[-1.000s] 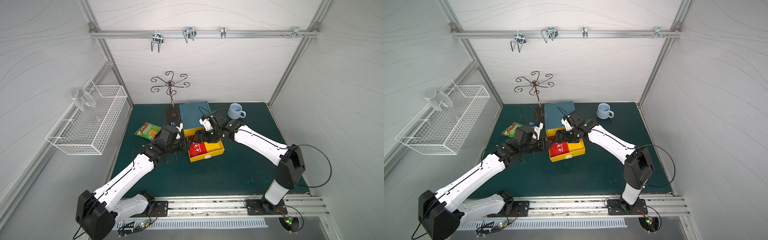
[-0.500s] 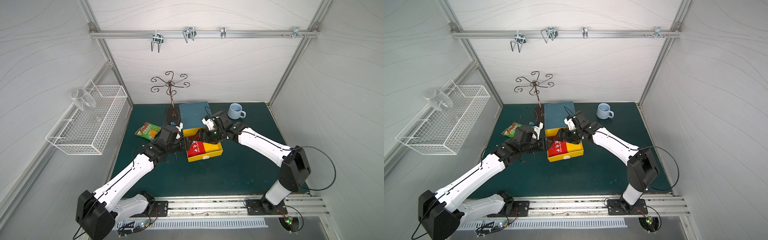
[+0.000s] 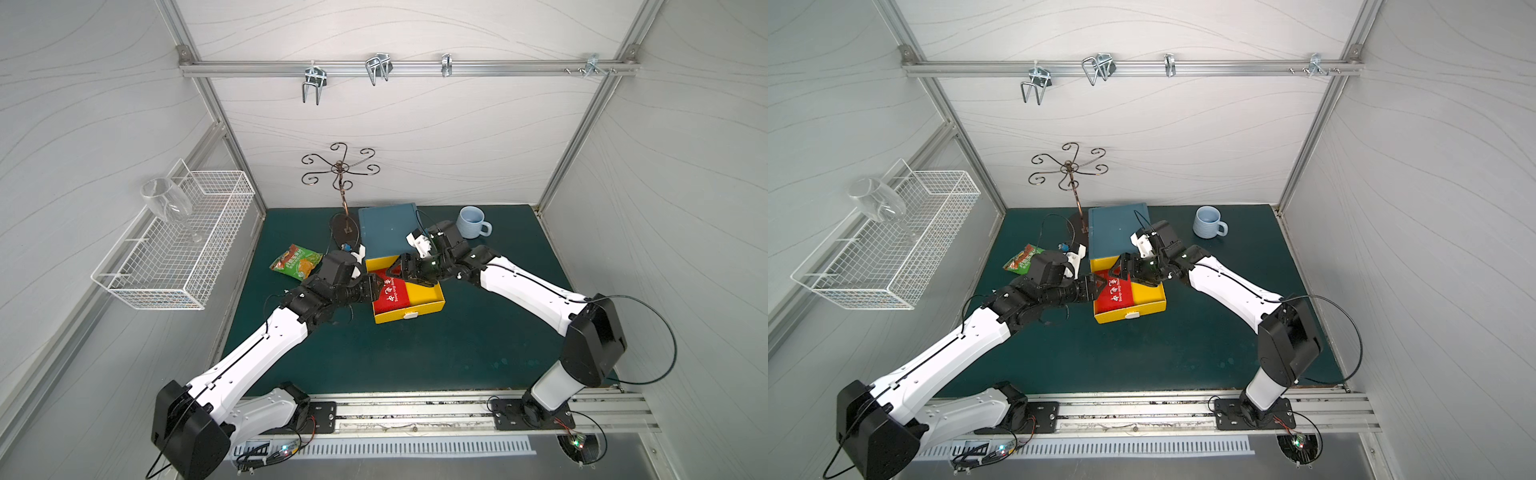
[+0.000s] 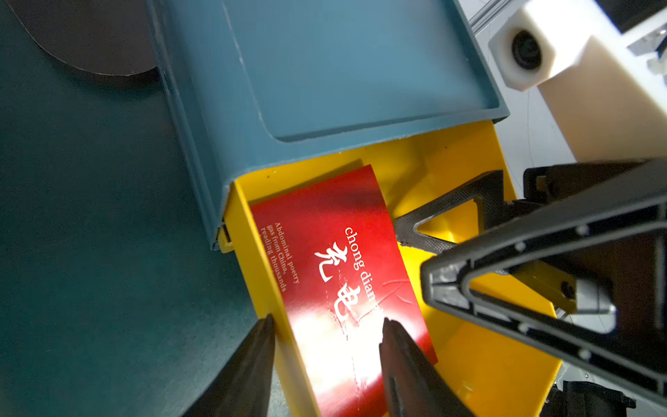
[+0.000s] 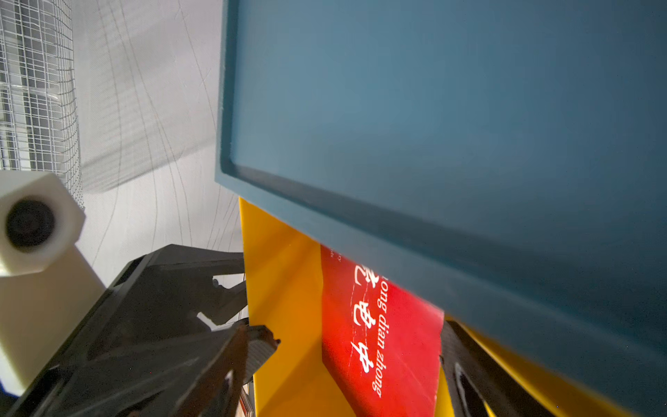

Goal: Take the postcards out of the drawer
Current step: Pick up the postcard from the drawer.

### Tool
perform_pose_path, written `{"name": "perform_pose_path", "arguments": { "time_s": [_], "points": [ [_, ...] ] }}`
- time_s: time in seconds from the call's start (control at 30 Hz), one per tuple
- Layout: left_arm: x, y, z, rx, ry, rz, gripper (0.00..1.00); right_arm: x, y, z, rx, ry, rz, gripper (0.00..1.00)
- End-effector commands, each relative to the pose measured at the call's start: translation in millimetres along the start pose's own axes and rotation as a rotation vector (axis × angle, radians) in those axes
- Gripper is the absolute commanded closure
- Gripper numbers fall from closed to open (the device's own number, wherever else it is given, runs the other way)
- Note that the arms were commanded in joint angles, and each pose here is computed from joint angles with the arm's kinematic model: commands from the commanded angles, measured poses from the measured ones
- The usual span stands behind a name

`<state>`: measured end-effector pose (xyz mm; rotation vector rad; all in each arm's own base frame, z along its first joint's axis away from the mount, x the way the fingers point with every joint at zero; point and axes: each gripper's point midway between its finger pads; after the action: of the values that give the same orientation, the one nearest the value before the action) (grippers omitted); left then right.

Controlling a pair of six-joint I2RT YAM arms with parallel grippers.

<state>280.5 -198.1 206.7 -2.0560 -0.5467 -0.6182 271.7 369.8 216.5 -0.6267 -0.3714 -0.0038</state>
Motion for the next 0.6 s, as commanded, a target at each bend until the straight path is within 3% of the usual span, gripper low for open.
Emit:
{"name": "perform_pose_path", "arguments": {
  "time_s": [0.0, 0.57],
  "points": [
    [21.0, -6.3, -20.8, -0.068, 0.012, -0.058, 0.51, 4.2, -8.6, 20.5, 0.073, -0.029, -0.024, 0.15],
    [19.9, -6.6, -21.4, -0.077, 0.0, -0.059, 0.54, 10.5, -14.8, 30.0, 0.157, -0.01, -0.062, 0.16]
  ]
}}
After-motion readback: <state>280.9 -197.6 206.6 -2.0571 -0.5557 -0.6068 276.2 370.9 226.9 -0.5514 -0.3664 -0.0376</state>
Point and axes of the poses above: each gripper's point midway between its finger pads, its own y axis out along the fingers, its own z axis along the line the jaws close on, x = y × z, and after that the axes turned 1 degree about -y, right-handed
